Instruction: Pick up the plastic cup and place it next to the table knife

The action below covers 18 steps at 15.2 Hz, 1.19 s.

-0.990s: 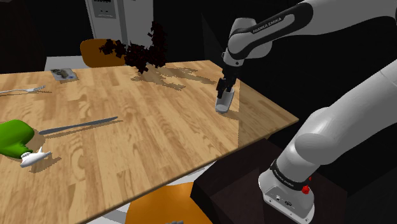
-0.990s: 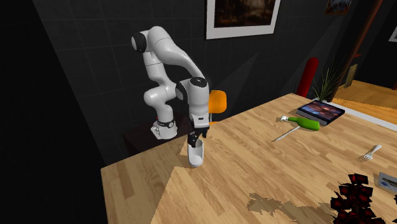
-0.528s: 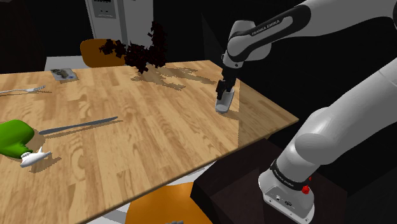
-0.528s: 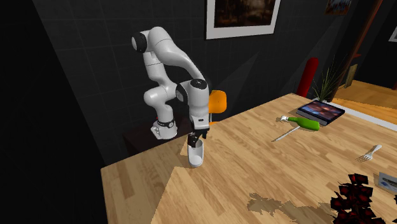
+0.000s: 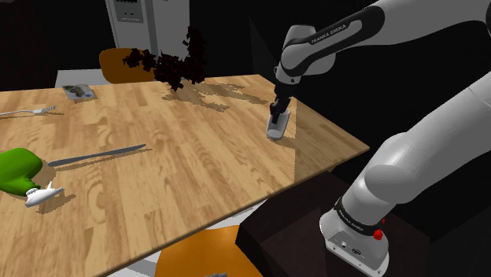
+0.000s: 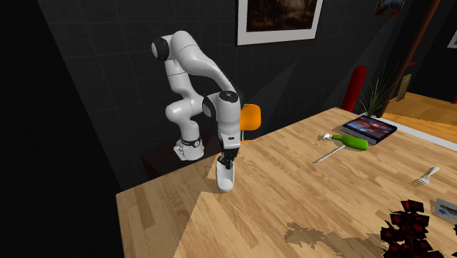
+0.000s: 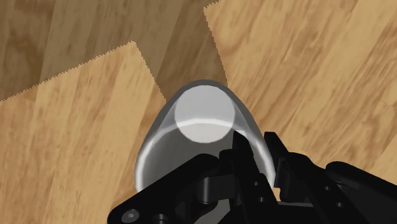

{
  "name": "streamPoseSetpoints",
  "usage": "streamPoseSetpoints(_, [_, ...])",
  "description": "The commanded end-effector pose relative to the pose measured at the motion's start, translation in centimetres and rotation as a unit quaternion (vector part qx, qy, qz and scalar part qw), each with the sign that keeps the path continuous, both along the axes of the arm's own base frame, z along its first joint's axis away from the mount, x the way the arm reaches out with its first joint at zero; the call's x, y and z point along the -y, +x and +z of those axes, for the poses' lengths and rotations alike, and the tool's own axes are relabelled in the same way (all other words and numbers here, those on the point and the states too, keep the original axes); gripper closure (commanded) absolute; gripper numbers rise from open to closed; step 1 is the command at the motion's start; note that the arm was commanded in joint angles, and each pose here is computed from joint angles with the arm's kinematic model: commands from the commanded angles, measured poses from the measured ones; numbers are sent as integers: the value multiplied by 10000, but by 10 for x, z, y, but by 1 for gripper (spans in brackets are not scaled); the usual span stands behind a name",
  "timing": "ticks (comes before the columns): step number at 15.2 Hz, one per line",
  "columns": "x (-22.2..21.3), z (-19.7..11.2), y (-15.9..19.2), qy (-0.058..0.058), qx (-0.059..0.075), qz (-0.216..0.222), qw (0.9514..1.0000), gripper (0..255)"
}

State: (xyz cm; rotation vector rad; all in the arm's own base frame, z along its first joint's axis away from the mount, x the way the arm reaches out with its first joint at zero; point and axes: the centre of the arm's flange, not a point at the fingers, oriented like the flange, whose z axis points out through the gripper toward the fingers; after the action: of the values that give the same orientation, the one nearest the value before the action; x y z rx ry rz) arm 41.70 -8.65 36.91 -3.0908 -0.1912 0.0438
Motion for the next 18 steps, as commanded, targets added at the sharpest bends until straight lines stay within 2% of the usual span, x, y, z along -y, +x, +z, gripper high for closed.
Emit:
streamPoseSetpoints(1, [0, -1, 0, 2, -8, 1, 10000, 255])
streamPoseSetpoints(3, [0, -1, 0, 2, -8, 1, 10000, 255])
streamPoseSetpoints(18, [0, 79, 0, 2, -8, 1, 10000, 255])
